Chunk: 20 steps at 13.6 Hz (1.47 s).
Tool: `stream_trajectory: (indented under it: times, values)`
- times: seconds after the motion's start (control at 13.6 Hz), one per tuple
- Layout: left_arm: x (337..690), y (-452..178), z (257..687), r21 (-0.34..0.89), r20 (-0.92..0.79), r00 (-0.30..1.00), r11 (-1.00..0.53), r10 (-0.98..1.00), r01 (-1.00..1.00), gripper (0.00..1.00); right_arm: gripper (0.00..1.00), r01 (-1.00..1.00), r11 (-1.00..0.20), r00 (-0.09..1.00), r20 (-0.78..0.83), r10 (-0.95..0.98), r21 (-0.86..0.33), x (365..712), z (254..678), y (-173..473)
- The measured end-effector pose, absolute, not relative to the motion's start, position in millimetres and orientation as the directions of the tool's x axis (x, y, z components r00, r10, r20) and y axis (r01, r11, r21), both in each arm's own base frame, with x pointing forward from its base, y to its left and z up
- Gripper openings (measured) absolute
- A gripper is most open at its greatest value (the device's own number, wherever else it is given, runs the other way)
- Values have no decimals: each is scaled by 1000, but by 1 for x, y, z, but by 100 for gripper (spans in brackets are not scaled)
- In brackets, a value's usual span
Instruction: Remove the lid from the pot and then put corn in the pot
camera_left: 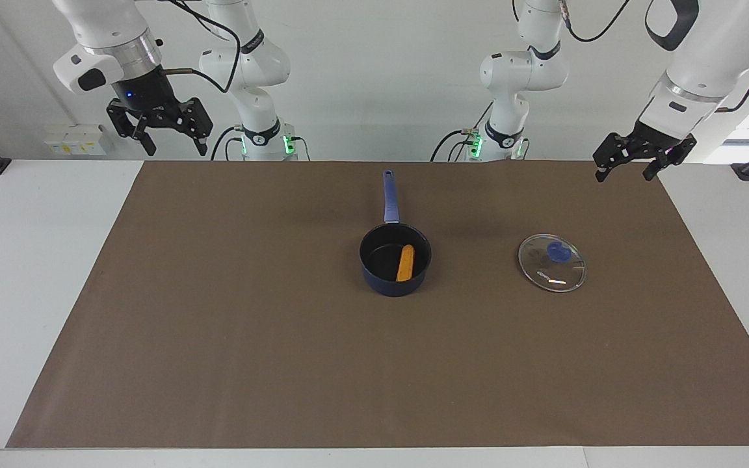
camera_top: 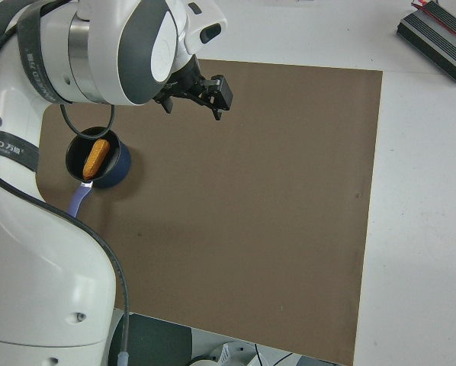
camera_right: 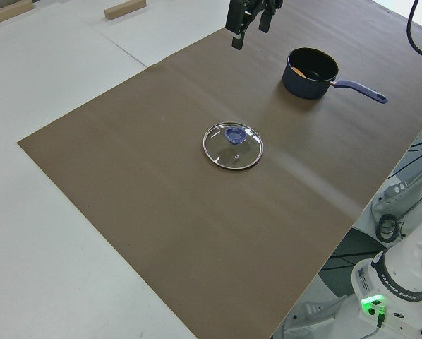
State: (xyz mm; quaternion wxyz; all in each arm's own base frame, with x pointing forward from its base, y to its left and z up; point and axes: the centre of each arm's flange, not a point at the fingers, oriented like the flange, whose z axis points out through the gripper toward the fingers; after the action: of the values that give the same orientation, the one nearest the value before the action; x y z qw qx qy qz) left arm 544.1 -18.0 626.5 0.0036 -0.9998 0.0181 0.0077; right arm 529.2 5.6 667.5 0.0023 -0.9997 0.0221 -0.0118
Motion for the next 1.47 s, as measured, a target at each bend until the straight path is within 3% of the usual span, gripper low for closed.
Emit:
stream_trajectory:
  times: [1.47]
  values:
    - [544, -18, 627, -7, -15, 999, -999, -36, -36, 100, 100, -45, -999, 999, -17, -45, 15, 522, 670, 4]
